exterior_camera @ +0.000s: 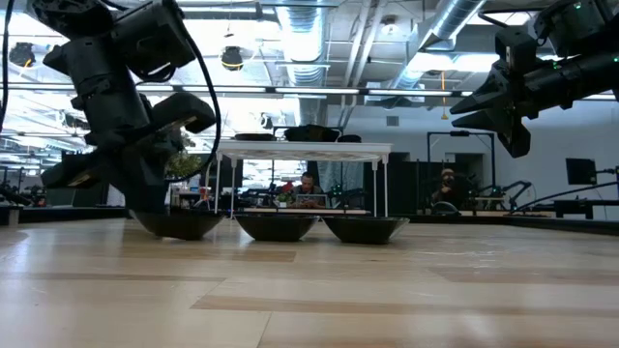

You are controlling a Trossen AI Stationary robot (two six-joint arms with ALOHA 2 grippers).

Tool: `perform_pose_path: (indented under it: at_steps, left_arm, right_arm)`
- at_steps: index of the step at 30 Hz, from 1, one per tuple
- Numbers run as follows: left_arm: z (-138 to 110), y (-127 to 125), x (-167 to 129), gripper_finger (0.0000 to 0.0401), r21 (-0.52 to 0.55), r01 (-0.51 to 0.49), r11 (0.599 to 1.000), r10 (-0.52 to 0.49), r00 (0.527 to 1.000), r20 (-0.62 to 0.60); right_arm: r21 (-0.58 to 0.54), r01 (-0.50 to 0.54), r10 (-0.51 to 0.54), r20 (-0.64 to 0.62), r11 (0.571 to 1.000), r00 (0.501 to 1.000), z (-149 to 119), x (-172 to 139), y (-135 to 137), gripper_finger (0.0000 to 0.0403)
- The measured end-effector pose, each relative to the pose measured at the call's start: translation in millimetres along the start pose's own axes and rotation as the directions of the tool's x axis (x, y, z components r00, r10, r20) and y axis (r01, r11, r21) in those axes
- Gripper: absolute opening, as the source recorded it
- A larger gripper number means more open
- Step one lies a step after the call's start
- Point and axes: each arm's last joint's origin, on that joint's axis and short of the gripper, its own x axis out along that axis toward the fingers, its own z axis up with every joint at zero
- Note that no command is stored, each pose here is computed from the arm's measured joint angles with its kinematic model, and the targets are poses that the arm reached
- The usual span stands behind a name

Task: Pick & Place Mini shaped plates
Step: Stack the leaf-shaped plate on top of the leaf-shaped plate on the shelf

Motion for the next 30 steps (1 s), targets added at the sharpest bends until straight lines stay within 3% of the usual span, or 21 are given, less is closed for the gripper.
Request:
perform_pose_path:
  at_steps: [5, 9, 14, 18, 24, 30]
  left_arm:
    - [4, -3, -16, 0.0008, 0.003, 0.062, 0.998, -0.063, 0.998, 0.025]
    - [12, -6, -42, 0.0007, 0.034, 0.183, 0.983, -0.184, 0.981, 0.054]
    - [19, -6, -87, 0.0006, 0.203, 0.363, 0.909, -0.389, 0.915, 0.105]
    - [27, 1, -117, 0.0005, 0.249, 0.455, 0.855, -0.505, 0.841, 0.195]
    - [47, 8, -136, 0.0004, 0.256, 0.477, 0.841, -0.539, 0.784, 0.308]
    - [81, -11, -160, 0.0004, 0.343, 0.449, 0.825, -0.557, 0.750, 0.357]
  right_arm:
    - [0.000, 0.000, 0.000, 0.000, 1.000, 1.000, 0, 0, 0, 0.0098]
    - [0.000, 0.001, -0.001, 0.000, 1.000, 1.000, 0, 0, 0, 0.0098]
    - [0.000, 0.000, 0.000, 0.000, 1.000, 1.000, 0, 0, 0, 0.0098]
    - [0.000, 0.001, -0.001, 0.000, 1.000, 1.000, 0, 0, 0, 0.0098]
    - [0.000, 0.000, 0.000, 0.000, 1.000, 1.000, 0, 0, 0, 0.0098]
    - [0.000, 0.001, -0.001, 0.000, 1.000, 1.000, 0, 0, 0, 0.0098]
